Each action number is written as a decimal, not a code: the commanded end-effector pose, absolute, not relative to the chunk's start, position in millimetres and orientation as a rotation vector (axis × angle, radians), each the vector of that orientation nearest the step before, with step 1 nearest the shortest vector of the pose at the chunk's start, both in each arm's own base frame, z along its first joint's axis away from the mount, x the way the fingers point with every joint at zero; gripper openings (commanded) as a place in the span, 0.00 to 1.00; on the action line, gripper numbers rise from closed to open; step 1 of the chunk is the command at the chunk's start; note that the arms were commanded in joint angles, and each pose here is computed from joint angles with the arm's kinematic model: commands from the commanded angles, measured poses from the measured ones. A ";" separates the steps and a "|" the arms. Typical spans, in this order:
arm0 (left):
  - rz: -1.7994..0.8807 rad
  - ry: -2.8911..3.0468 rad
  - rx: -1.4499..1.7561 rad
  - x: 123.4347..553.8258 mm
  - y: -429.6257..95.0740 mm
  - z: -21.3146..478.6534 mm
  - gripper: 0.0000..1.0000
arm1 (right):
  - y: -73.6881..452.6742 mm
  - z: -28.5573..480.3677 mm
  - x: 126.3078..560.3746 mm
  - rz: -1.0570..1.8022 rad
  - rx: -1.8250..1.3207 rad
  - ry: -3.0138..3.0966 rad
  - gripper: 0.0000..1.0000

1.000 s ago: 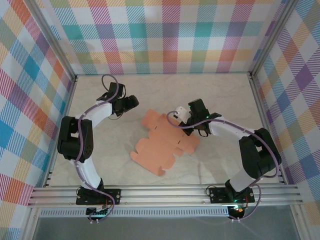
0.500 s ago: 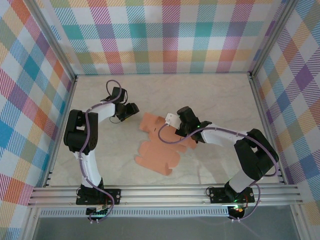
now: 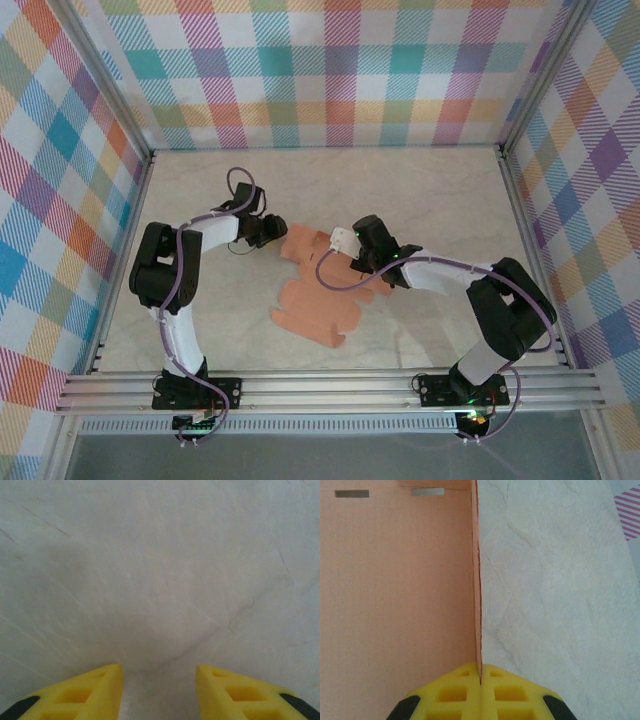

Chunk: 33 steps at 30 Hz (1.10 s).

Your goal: Fold the paper box

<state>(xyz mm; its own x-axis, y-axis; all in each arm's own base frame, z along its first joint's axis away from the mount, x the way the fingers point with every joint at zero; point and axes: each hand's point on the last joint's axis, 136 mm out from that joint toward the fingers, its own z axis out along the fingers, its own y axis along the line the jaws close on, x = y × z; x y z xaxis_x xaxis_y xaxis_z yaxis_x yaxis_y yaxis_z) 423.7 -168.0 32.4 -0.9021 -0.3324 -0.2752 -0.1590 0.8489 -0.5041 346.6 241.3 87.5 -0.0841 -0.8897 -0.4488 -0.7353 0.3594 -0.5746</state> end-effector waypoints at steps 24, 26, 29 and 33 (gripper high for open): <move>-0.820 2.657 -0.260 407.7 -193.6 43.3 0.42 | 267.0 132.8 355.3 -0.820 -1.471 1.327 0.00; -0.827 2.655 -0.259 408.2 -194.2 42.5 0.42 | 273.3 139.2 355.6 -0.832 -1.459 1.279 0.00; -0.830 2.652 -0.256 408.6 -194.5 40.9 0.43 | 276.6 138.8 355.7 -0.894 -1.470 1.218 0.00; -0.835 2.640 -0.247 408.4 -194.4 40.0 0.43 | 281.9 143.6 357.3 -0.955 -1.441 1.136 0.00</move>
